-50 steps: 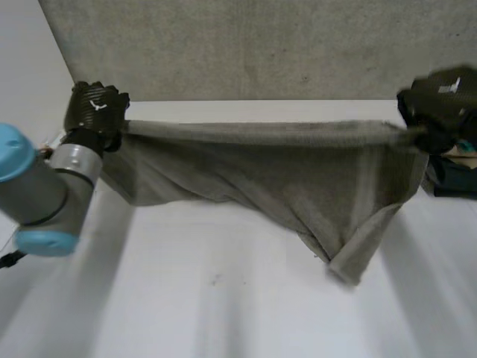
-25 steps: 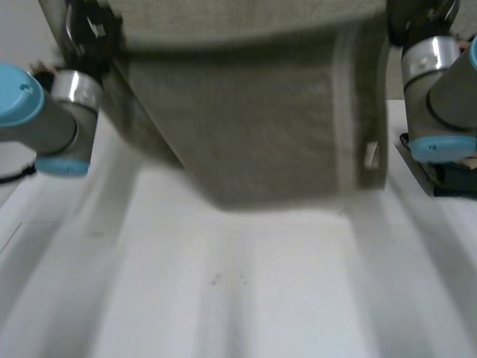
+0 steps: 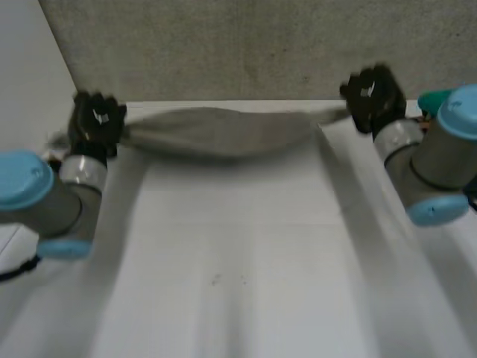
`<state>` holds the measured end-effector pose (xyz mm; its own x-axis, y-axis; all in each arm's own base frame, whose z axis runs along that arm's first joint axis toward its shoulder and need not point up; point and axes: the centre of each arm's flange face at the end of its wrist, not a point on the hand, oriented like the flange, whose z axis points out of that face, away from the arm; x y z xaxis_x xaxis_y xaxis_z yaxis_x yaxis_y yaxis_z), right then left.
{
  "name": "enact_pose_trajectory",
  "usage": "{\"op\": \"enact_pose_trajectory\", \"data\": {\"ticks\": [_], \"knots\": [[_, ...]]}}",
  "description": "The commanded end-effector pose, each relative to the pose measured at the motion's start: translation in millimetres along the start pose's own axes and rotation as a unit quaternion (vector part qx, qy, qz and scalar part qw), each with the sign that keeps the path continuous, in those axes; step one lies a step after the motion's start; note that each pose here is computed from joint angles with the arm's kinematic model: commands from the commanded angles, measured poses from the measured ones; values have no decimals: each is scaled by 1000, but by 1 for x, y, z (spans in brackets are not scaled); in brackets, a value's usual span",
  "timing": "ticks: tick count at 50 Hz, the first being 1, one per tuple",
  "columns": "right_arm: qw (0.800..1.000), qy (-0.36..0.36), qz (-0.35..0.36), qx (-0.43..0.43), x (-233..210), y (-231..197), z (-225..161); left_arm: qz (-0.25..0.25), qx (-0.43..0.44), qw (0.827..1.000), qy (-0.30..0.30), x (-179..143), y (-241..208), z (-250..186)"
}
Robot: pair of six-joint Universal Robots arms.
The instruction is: Fold the laundry.
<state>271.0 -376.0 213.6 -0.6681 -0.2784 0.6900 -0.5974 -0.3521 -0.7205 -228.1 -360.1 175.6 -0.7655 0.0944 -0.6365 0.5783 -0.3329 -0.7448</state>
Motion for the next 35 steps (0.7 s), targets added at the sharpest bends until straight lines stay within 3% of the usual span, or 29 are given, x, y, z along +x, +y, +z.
{"op": "enact_pose_trajectory", "data": {"ticks": [1, 8, 15, 24, 35], "knots": [[987, -104, 19, -120, -32, 31, -43, 42, -71, 994, 77, 33, 28, -51], [953, -204, 27, -222, -38, 27, -95, 82, -129, 979, 132, 27, 24, -86], [931, -231, 32, -280, -20, 25, -130, 70, -178, 969, 156, 14, 27, -97], [955, -160, 35, -249, -15, 43, -118, 67, -184, 972, 127, 4, 41, -86], [970, -92, 110, -197, -7, 40, -98, 23, -154, 980, 126, 5, 37, -75]]}}
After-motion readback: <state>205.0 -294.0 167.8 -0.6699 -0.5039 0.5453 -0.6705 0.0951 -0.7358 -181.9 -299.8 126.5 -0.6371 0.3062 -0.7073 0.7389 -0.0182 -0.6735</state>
